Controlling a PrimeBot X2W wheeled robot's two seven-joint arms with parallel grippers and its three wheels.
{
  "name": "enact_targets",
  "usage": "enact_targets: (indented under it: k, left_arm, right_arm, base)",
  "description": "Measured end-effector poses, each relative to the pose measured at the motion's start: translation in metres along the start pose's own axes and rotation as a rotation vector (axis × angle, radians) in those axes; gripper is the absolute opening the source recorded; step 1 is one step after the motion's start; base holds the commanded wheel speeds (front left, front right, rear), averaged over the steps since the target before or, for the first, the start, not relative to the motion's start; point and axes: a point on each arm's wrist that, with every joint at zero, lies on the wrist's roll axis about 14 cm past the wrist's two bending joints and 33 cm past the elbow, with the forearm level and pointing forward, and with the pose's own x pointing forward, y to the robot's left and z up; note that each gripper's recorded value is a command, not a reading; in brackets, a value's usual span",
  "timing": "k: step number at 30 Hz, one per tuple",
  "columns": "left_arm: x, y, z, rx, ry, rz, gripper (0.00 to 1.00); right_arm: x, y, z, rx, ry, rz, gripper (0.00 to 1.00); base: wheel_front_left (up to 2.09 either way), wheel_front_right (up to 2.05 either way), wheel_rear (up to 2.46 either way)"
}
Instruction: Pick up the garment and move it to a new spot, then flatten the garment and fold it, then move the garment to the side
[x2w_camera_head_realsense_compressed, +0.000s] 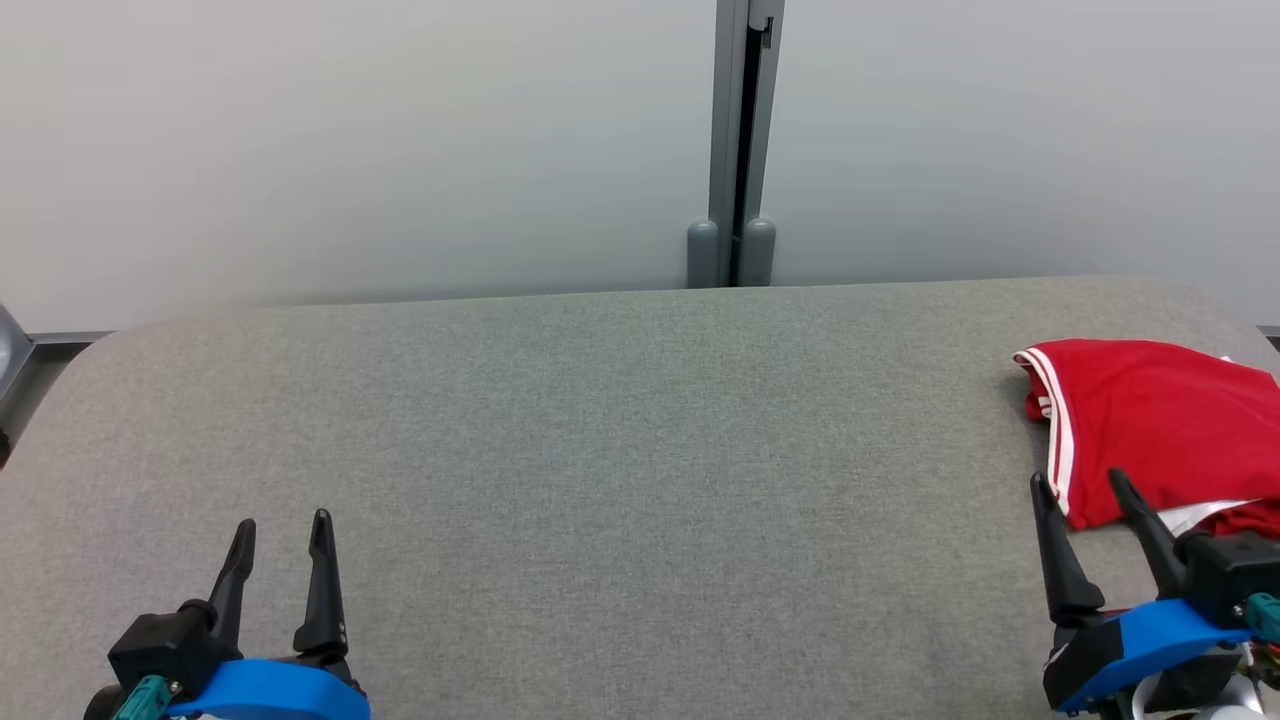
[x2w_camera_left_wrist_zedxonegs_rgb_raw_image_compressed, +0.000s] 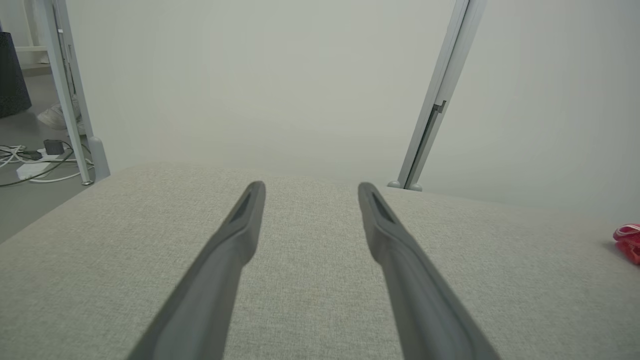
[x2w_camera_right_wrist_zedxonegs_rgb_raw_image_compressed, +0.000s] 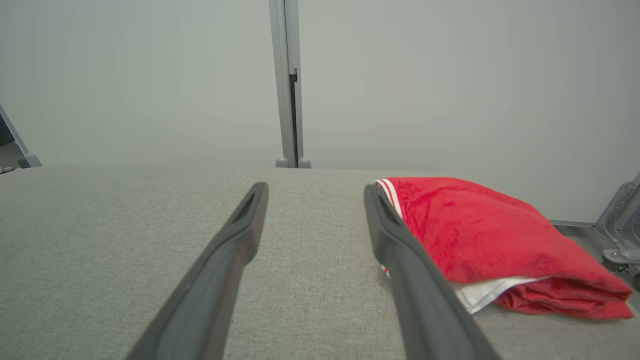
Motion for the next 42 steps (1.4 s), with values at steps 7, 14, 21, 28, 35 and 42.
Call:
enact_targets:
  k: [7, 14, 21, 28, 35, 42]
  left_arm:
    - [-0.002, 0.000, -0.010, -0.011, 0.028, 0.003, 1.00]
    - [0.002, -0.002, -0.017, -0.015, 0.051, -0.008, 1.00]
    - [0.003, 0.000, -0.018, -0.011, 0.053, -0.007, 1.00]
    - [0.003, 0.000, -0.022, -0.013, 0.063, -0.009, 1.00]
    - [0.002, -0.001, -0.025, -0.023, 0.072, -0.015, 1.00]
    - [-0.015, -0.002, -0.055, -0.060, 0.163, 0.010, 0.00]
  right_arm:
    - [-0.005, 0.002, -0.018, -0.003, 0.029, -0.004, 1.00]
    - [-0.007, 0.007, -0.038, 0.021, 0.062, 0.002, 1.00]
    - [-0.004, 0.009, -0.044, 0.029, 0.069, 0.006, 1.00]
    - [-0.001, 0.009, -0.042, 0.025, 0.064, 0.007, 1.00]
    - [-0.002, 0.009, -0.044, 0.022, 0.070, 0.010, 1.00]
    - [-0.014, 0.009, -0.072, 0.044, 0.157, -0.002, 0.00]
  base:
    - [0.00, 0.00, 0.00]
    - [0.00, 0.00, 0.00]
    - [0.00, 0.00, 0.00]
    - [0.00, 0.00, 0.00]
    - [0.00, 0.00, 0.00]
    - [0.00, 0.00, 0.00]
